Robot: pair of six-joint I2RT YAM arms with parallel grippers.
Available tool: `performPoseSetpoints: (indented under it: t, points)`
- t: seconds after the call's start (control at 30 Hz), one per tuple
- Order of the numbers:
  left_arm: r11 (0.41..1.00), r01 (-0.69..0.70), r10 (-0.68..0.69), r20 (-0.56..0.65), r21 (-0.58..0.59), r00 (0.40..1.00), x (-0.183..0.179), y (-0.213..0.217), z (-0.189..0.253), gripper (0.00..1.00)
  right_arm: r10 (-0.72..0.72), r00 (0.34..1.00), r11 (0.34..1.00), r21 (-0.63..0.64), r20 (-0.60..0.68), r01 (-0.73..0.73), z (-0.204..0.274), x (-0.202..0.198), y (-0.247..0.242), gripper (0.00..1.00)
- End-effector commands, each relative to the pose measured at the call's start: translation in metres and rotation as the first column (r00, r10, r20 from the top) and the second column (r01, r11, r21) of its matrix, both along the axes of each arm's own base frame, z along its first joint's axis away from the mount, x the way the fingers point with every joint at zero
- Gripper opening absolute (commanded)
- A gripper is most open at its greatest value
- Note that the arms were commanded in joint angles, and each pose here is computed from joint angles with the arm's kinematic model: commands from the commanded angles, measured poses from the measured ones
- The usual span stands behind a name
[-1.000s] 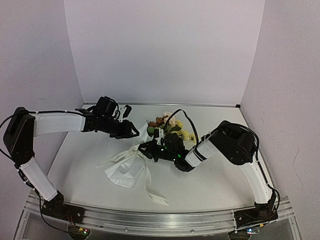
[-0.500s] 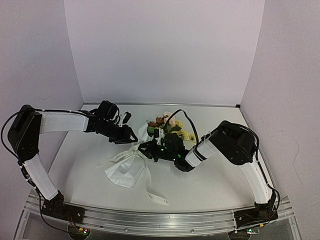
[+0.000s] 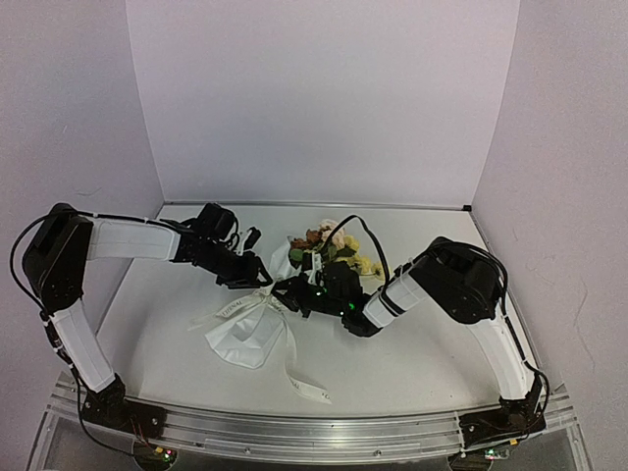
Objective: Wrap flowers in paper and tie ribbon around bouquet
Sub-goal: Cross the ribbon over the folded bouquet.
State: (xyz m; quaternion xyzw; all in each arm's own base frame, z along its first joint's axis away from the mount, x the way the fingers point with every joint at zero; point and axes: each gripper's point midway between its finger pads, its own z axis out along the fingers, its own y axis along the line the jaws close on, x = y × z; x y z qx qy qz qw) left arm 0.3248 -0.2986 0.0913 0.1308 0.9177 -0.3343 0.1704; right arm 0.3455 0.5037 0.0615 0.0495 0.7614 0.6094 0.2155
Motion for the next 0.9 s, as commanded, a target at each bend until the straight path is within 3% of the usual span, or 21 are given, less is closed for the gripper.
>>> performPoseSetpoints:
  t: [0.0,0.33,0.87]
  points:
    - [0.999,0.02,-0.019,0.009,-0.026,1.0,0.003,-0.008,0.004,0.38,-0.022,0.999,0.999,-0.045,-0.031,0.02,-0.025,0.007,-0.005,0.05]
    - [0.999,0.033,-0.033,-0.008,-0.031,0.999,-0.002,-0.015,-0.005,0.37,-0.02,0.999,0.999,-0.043,-0.031,0.019,-0.024,0.007,-0.004,0.05]
    - [0.997,-0.017,0.019,0.025,-0.07,0.999,0.003,-0.014,0.006,0.0,-0.015,1.0,0.998,-0.061,0.011,0.016,0.001,-0.002,-0.016,0.1]
